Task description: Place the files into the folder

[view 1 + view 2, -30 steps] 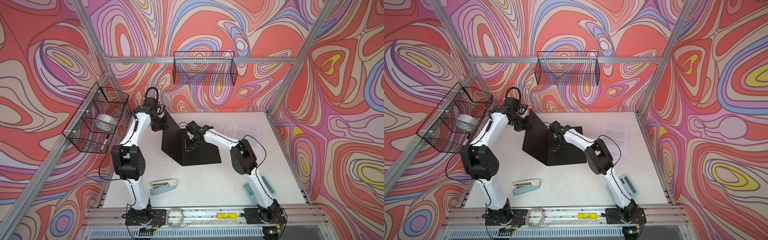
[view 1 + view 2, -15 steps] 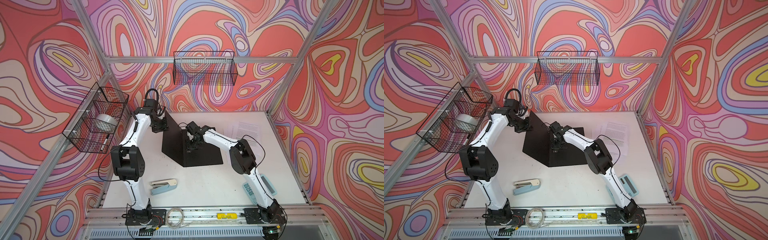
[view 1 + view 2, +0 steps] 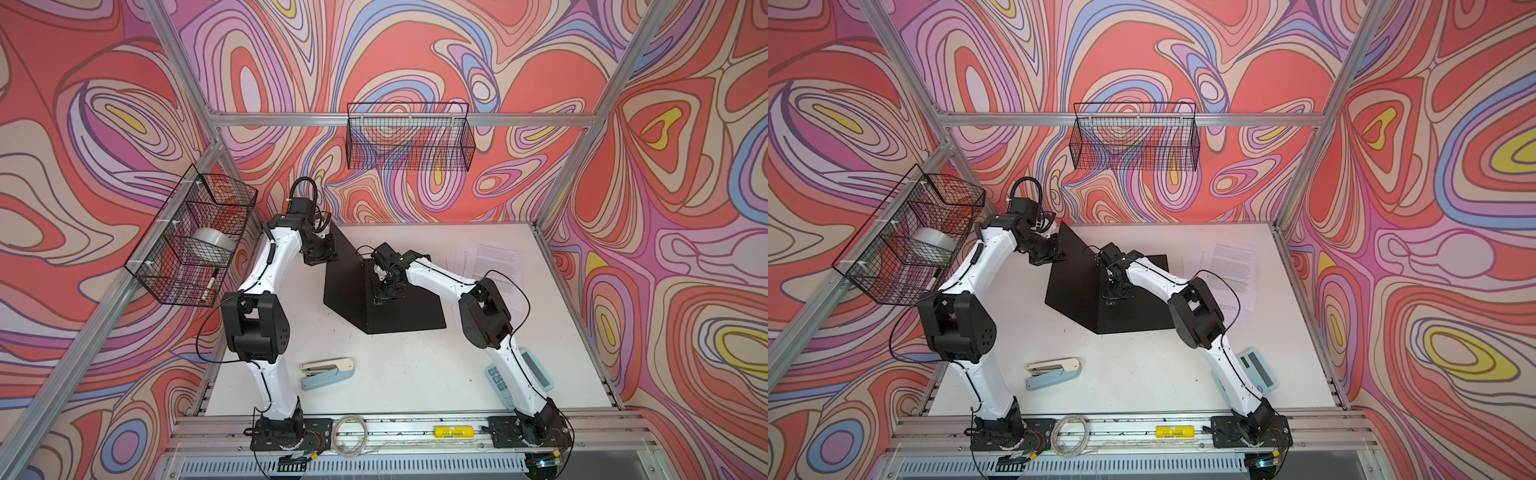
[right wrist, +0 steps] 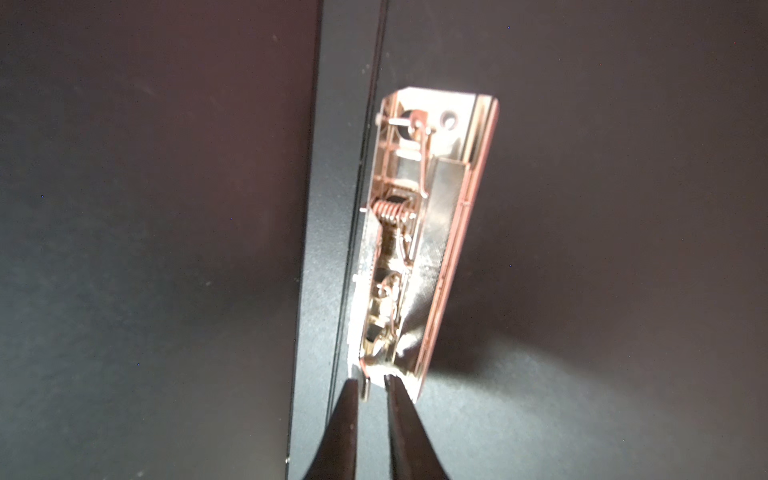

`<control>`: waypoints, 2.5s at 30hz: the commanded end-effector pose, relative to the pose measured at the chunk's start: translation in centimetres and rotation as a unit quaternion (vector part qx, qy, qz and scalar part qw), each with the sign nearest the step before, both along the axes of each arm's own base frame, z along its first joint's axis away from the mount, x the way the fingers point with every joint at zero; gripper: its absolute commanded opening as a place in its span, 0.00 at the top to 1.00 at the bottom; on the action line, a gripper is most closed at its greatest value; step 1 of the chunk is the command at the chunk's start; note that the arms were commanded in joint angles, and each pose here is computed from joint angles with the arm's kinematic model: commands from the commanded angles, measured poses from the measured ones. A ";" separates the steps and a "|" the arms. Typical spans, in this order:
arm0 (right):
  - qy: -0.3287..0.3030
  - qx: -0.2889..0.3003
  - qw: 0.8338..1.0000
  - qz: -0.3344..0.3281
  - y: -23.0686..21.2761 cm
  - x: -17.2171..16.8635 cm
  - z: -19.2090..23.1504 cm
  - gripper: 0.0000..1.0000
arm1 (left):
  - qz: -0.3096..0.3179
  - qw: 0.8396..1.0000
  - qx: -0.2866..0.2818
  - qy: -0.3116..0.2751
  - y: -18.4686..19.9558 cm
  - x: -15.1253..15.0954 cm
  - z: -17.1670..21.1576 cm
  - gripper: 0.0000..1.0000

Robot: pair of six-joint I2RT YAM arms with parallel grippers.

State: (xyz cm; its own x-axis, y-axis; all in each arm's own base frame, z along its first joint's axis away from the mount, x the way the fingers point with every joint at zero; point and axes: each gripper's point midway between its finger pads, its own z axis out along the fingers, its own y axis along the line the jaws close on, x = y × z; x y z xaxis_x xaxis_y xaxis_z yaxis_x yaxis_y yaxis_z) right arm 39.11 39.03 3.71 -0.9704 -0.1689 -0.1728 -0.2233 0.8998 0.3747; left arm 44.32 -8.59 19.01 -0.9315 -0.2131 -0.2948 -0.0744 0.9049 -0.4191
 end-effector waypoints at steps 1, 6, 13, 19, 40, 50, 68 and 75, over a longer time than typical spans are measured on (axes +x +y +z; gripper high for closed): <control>0.011 -0.004 1.000 0.007 0.3 -0.4 -1.0 0.85 | -0.003 1.000 -0.009 -0.009 -0.2 -1.1 1.8 1.00; 0.014 -0.002 1.000 0.008 0.5 -0.4 -1.2 0.87 | -0.003 1.000 -0.012 -0.009 -0.3 -1.2 1.9 1.00; 0.016 -0.001 1.000 0.011 0.6 -0.4 -1.0 0.91 | -0.005 1.000 -0.015 -0.009 -0.4 -1.4 2.0 1.00; 0.027 -0.009 1.000 0.012 0.3 -0.8 -1.6 0.91 | -0.006 1.000 -0.017 -0.011 -0.4 -1.4 2.1 1.00; 0.052 -0.014 0.998 0.012 0.1 -1.6 -3.3 0.90 | -0.011 1.000 -0.022 -0.015 -0.6 -1.4 2.5 1.00; 0.056 -0.011 0.998 0.012 0.2 -1.7 -3.6 0.93 | -0.011 1.000 -0.025 -0.016 -0.7 -1.3 2.5 1.00; 0.067 -0.061 0.996 0.012 -1.5 -2.3 -6.4 0.99 | -0.016 0.999 -0.026 -0.021 -0.8 -1.3 2.9 1.00; 0.057 -0.076 0.995 0.012 -1.7 -1.8 -6.6 0.99 | -0.018 0.999 -0.025 -0.022 -0.8 -1.3 3.0 1.00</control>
State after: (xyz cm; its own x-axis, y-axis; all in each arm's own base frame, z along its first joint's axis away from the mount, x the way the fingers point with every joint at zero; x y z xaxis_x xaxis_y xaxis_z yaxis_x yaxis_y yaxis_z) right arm 38.64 39.95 3.04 -0.9740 -0.1886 -0.1256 -0.2242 0.8827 0.4130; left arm 43.95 -8.97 19.57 -0.9327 -0.2067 -0.2954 -0.0596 0.8964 -0.4392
